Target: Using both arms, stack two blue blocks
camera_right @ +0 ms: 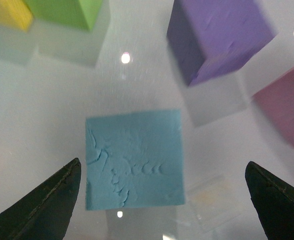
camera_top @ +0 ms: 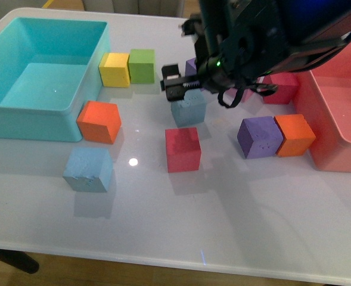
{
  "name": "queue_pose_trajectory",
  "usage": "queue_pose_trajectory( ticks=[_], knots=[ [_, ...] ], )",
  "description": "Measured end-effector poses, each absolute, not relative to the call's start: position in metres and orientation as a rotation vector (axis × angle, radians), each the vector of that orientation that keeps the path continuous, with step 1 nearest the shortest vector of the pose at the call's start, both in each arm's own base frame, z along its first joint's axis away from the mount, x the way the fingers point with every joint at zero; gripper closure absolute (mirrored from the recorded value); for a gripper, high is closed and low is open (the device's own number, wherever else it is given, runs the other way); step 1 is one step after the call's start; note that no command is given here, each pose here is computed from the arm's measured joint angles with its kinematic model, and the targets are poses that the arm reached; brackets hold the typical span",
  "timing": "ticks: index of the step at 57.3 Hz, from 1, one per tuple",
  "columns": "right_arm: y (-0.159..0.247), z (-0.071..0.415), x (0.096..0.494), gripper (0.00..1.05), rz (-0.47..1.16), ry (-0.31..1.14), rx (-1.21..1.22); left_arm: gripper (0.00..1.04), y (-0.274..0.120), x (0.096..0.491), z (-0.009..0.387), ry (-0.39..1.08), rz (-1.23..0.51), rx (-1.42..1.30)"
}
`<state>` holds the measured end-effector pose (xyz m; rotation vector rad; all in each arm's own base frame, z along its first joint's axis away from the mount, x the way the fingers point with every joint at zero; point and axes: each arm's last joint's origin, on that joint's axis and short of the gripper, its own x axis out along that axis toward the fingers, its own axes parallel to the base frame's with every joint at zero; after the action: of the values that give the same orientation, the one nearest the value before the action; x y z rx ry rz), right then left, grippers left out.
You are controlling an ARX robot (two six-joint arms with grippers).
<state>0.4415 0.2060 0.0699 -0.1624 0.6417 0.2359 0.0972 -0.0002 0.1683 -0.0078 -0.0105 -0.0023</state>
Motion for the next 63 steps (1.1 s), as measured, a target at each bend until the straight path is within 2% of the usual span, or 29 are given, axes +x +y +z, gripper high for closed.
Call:
queue_pose_trajectory(
  ticks=[11,29,34,40,46,58,63],
  knots=[
    [0.177,0.125,0.397,0.09,0.225,0.471,-0.1,0.09,0.0,0.097,0.168,-0.01,-0.002,-0.008],
    [0.123,0.164,0.284,0.1,0.128,0.387,-0.111,0.09,0.0,0.097,0.168,-0.01,-0.002,-0.008],
    [0.106,0.17,0.262,0.25,0.031,0.148,-0.041,0.09,0.0,0.097,0.168,-0.011,-0.002,-0.008],
    [0.082,0.174,0.241,0.43,0.011,0.017,0.005,0.09,0.0,0.097,0.168,-0.011,-0.002,-0.008],
    [0.062,0.17,0.222,0.62,0.009,-0.012,0.012,0.09,0.0,0.097,0.168,-0.011,-0.002,-0.008],
    [0.036,0.16,0.192,1.01,0.006,0.021,0.002,0.09,0.0,0.097,0.168,-0.011,-0.002,-0.008],
    [0.029,0.162,0.181,1.03,0.008,0.013,0.001,0.09,0.0,0.097,0.168,-0.01,-0.002,-0.008]
  ],
)
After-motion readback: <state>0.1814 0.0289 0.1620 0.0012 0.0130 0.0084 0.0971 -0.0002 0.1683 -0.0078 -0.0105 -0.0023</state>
